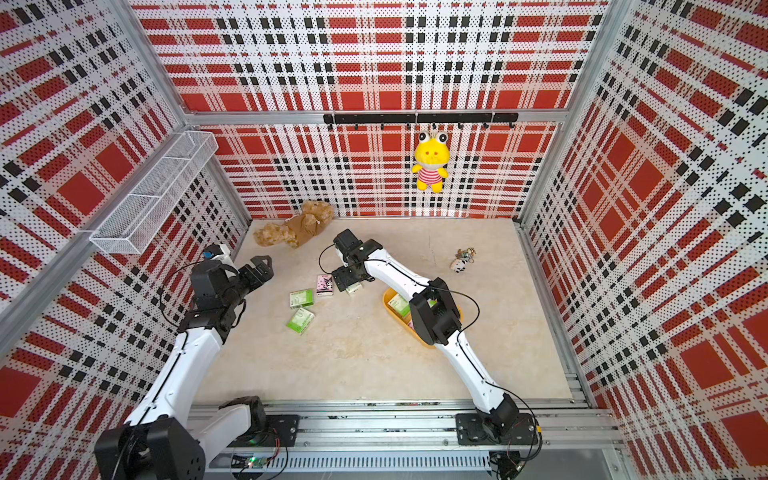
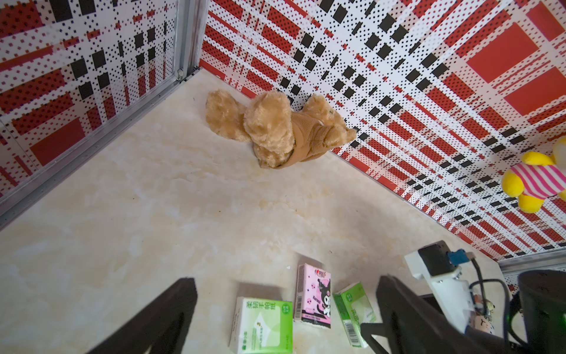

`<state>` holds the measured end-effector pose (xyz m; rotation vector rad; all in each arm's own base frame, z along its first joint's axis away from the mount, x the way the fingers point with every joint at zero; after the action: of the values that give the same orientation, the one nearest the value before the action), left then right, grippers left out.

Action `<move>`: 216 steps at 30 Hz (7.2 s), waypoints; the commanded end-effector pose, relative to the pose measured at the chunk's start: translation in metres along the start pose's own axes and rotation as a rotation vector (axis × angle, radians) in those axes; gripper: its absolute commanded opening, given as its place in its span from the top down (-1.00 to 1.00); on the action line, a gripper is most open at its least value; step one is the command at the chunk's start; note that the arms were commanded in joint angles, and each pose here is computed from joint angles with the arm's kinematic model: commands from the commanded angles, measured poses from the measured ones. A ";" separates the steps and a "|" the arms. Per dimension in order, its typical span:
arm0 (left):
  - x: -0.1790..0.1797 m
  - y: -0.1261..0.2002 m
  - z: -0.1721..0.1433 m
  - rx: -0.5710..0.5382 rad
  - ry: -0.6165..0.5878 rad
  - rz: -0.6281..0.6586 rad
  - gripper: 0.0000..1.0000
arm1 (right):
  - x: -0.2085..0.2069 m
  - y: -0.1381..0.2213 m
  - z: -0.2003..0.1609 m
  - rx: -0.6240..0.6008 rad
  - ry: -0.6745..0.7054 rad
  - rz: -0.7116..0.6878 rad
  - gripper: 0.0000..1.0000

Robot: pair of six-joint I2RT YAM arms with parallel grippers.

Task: Put the pocket tissues into the storage box
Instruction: Pick up the pocket tissues from the center of the board, then place the pocket tissues in the storage box, then move the pocket tissues to the center of the board.

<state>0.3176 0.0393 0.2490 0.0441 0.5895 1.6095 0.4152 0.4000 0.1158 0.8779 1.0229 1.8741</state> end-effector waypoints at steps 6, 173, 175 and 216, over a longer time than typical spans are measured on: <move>0.003 0.000 -0.005 0.010 -0.012 -0.002 -0.99 | -0.003 -0.019 -0.009 0.022 -0.002 -0.063 -0.86; -0.009 0.001 0.016 -0.013 -0.006 -0.042 -0.98 | -0.156 0.148 -0.071 0.020 0.038 -0.274 -0.47; -0.009 0.001 0.017 -0.015 -0.005 -0.040 -0.98 | -0.152 0.159 -0.066 -0.004 0.042 -0.263 -0.48; 0.054 0.027 0.017 -0.080 0.120 0.244 -0.98 | 0.141 0.031 -0.055 -0.087 -0.254 0.161 -1.00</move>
<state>0.2963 0.0961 0.2566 -0.0102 0.6236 1.8806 0.3034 0.4923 0.1711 1.0290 0.7023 1.9676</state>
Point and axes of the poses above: each gripper's point midway between its finger pads, its own y axis back along the fingers, its own x axis along the line the jaws close on, z = x × y, the point moved 5 cm from there along y, back along the fingers, and after that the axes turned 11 degrees about -y, right-handed, at the moved point
